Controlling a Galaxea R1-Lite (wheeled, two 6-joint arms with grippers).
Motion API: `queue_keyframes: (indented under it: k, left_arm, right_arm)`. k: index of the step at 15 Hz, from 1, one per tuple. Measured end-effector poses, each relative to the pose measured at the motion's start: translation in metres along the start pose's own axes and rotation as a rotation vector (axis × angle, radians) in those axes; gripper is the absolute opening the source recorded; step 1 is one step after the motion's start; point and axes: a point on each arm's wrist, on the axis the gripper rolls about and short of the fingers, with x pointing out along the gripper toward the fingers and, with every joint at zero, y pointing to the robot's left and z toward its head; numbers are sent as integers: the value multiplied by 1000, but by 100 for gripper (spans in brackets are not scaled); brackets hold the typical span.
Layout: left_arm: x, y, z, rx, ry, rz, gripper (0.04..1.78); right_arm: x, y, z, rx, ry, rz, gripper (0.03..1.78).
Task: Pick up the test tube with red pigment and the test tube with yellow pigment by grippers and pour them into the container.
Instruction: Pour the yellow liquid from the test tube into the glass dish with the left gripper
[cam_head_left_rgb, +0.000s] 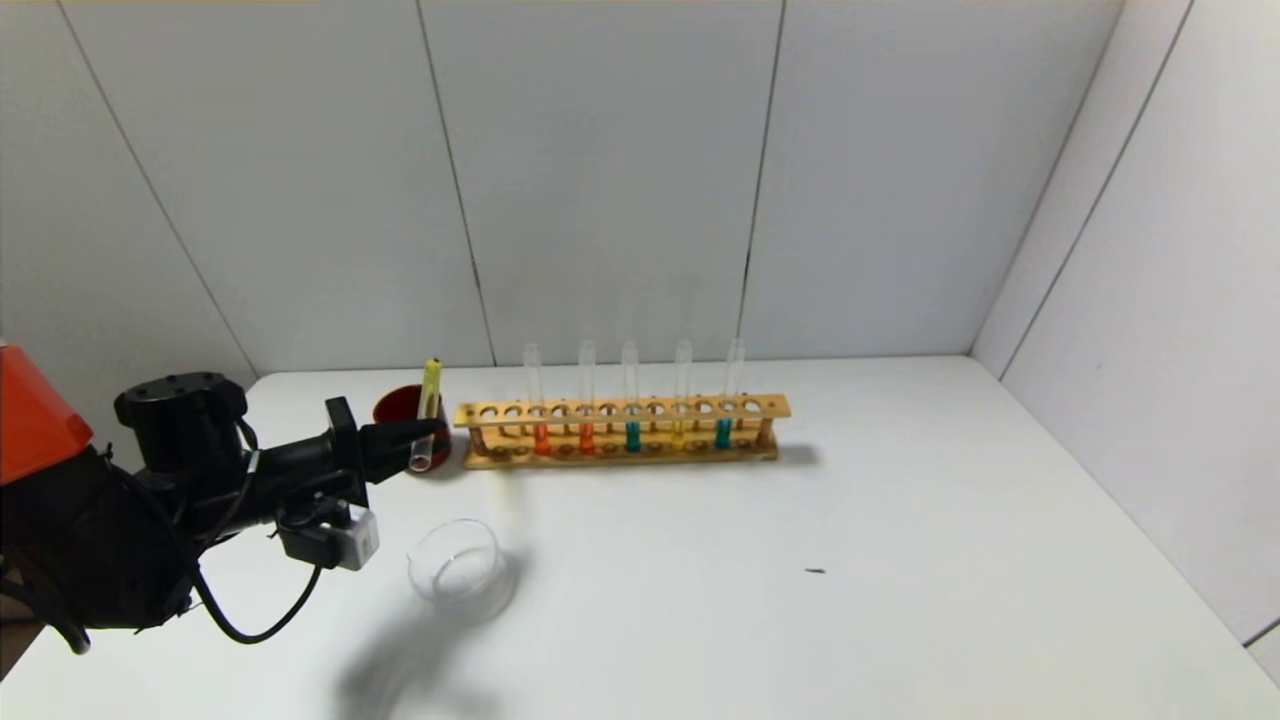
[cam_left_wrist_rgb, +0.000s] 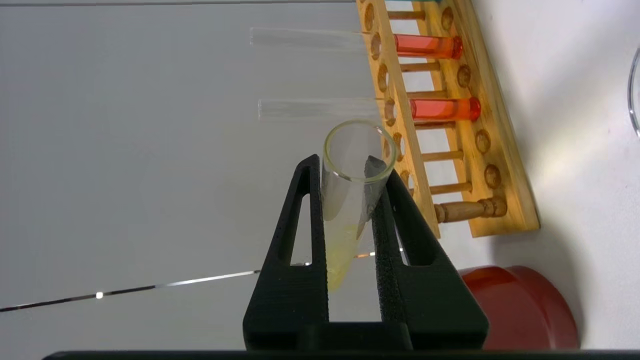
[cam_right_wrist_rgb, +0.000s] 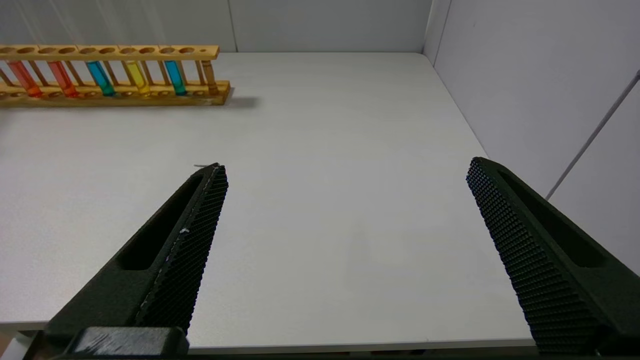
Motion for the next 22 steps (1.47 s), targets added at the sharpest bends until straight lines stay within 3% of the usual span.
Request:
queue_keyframes:
  k: [22]
  left_arm:
    - [0,-17,15,71,-11,-51,32]
  right_arm:
    - [0,0,0,0,0,0,175]
